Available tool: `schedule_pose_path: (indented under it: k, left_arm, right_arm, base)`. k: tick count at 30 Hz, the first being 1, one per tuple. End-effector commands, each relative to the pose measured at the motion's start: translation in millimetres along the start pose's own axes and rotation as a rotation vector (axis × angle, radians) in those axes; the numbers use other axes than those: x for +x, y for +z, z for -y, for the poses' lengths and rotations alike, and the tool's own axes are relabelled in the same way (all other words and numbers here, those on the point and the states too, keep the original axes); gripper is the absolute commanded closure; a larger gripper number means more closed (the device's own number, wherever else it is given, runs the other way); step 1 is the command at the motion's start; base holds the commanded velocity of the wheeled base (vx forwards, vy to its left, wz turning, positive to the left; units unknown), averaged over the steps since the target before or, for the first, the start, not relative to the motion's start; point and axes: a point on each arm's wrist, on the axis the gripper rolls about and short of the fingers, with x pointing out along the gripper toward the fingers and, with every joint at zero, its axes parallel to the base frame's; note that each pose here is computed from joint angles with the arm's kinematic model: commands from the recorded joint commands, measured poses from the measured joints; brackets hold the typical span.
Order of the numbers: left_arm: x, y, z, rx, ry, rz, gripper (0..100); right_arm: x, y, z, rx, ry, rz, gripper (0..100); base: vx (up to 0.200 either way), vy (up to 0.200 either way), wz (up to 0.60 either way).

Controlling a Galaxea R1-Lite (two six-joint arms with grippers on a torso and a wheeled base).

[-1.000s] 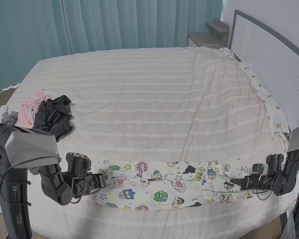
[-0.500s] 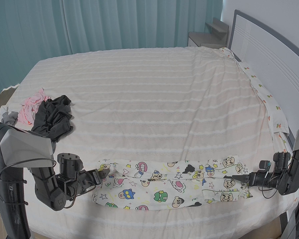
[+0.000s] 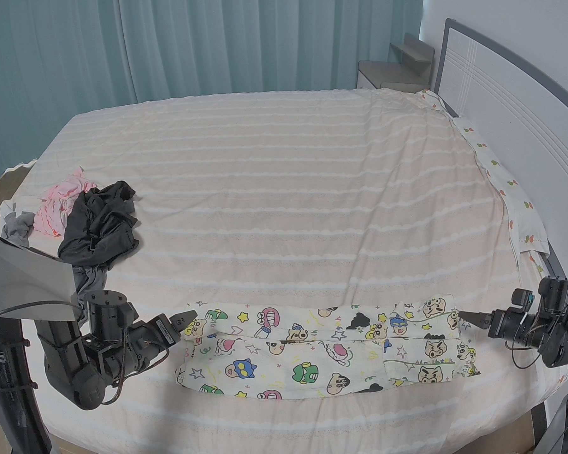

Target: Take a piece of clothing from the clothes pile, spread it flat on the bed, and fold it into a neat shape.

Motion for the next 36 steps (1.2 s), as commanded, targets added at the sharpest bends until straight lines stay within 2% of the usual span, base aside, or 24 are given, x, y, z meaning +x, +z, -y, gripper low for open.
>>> schedule_pose_path:
  k: [1,5,12,21,22,29,33,36]
  left_arm:
    - [-22,4,5,-0.078,-0.066,-0.007,0]
    - [-38,-2,4,-0.151,-0.119,-0.056,0]
    - [-41,-13,-4,-0.217,-0.101,-0.116,0]
    - [-43,-17,-6,-0.224,-0.085,-0.134,0]
    - [-44,-17,-6,-0.224,-0.083,-0.136,0]
    - [-45,-19,-5,-0.219,-0.087,-0.146,0]
    - [-46,-21,-3,-0.214,-0.091,-0.154,0]
    - [-47,-21,-3,-0.214,-0.091,-0.154,0]
  right_arm:
    - [14,20,-12,-0.054,0.044,0.04,0]
    - [37,26,-16,-0.041,0.069,-0.025,0]
    - [68,33,-19,-0.046,0.042,-0.069,0]
    - [87,24,-25,-0.036,0.046,-0.153,0]
    - [87,24,-24,-0.034,0.044,-0.153,100]
    - [81,26,-24,-0.051,0.038,-0.132,100]
    - [78,32,-24,-0.091,0.05,-0.057,100]
    - [77,31,-25,-0.098,0.05,-0.047,100]
  base:
    - [0.0,0.0,0.0]
    - [0.0,0.0,0.0]
    - [0.0,0.0,0.0]
    - [0.0,0.0,0.0]
    - [0.0,0.0,0.0]
    - [0.0,0.0,0.0]
    - [0.0,0.0,0.0]
    - [0.0,0.0,0.0]
